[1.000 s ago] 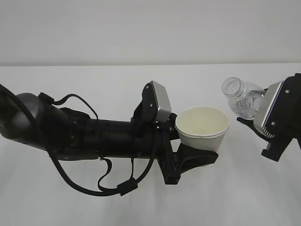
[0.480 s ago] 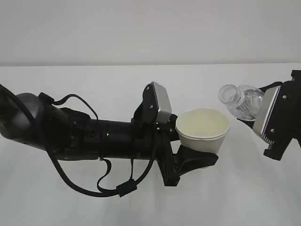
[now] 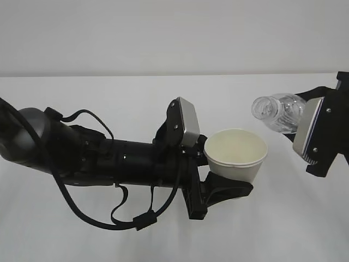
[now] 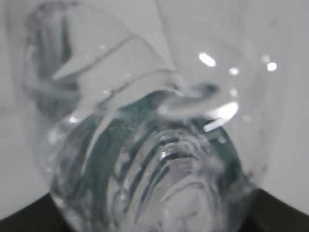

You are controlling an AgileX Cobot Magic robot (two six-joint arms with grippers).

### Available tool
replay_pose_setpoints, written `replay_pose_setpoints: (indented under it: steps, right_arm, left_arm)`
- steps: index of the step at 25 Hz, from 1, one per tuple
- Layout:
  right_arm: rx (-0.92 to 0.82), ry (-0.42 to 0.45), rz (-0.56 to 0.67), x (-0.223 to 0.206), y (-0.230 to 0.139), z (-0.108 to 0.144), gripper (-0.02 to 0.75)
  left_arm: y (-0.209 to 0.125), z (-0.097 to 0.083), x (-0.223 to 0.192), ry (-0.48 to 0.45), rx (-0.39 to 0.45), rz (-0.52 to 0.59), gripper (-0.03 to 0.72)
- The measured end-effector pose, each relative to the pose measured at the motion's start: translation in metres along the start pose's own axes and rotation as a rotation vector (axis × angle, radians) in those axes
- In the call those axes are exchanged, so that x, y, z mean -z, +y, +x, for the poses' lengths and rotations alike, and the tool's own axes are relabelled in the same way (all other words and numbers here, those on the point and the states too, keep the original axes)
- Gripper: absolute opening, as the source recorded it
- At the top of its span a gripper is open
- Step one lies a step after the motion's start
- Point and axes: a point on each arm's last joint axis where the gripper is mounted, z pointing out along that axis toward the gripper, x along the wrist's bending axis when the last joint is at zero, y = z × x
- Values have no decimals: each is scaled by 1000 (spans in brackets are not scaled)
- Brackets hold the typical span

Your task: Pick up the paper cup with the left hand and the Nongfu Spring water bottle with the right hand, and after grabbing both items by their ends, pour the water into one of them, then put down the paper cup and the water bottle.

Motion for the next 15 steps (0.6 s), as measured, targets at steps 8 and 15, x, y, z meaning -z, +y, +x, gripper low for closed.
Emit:
replay_pose_setpoints:
  steps: [8,15]
  right_arm:
    - [53,-5,-8,-1,1,-4,437]
    - [89,-11,-11,-3,2,-9,436]
  left_arm:
    - [0,0,0,-1,-6,-2,456]
    - [0,0,0,-3,-10,-5,456]
